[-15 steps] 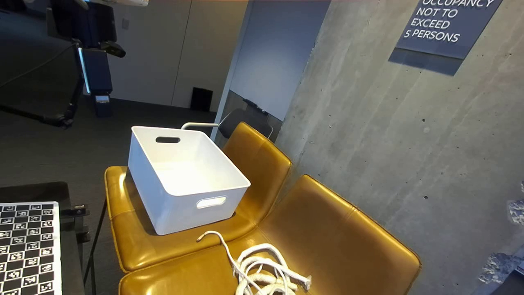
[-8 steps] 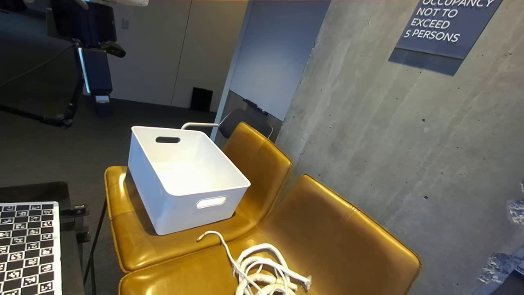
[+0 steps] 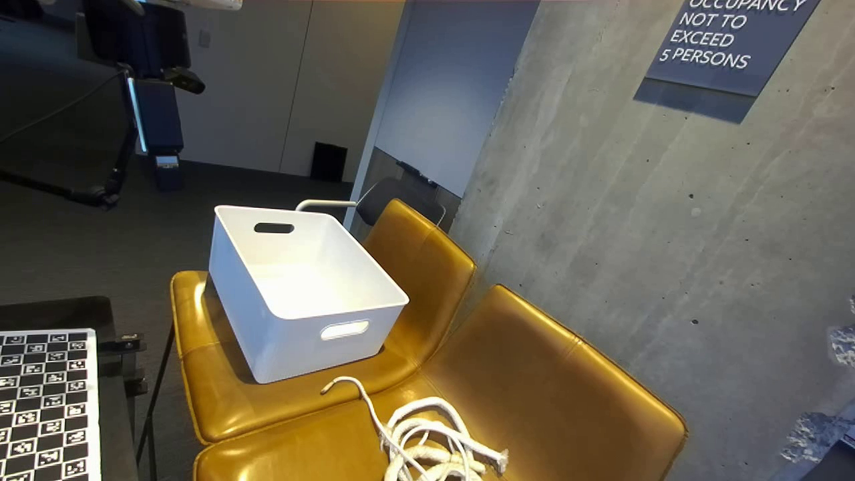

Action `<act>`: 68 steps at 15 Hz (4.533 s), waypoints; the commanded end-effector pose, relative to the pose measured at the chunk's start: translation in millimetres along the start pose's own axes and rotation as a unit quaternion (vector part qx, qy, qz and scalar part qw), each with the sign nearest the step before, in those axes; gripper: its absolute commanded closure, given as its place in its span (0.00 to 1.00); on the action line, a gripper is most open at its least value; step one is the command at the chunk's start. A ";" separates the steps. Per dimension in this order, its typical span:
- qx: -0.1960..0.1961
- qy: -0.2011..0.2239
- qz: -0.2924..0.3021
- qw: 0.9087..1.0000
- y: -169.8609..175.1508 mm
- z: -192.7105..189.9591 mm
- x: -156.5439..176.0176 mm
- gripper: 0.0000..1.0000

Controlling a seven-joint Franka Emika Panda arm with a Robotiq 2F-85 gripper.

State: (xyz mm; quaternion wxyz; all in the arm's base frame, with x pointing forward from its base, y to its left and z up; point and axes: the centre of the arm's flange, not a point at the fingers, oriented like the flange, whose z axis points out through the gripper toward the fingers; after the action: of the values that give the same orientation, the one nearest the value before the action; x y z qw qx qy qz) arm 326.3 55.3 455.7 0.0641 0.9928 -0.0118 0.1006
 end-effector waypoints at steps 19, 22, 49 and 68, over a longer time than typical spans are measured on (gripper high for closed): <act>0.045 0.060 0.127 0.989 176.0 110.7 182.8 0.00; 0.050 0.078 0.162 0.982 182.9 134.9 194.9 0.00; -0.028 -0.018 0.277 0.960 235.7 383.3 249.9 0.00; -0.046 -0.036 0.268 0.962 233.8 426.7 253.4 0.73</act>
State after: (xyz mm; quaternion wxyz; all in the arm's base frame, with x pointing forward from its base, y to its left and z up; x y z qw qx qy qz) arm 642.3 -238.6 120.6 0.0731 0.9532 -0.2808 0.0843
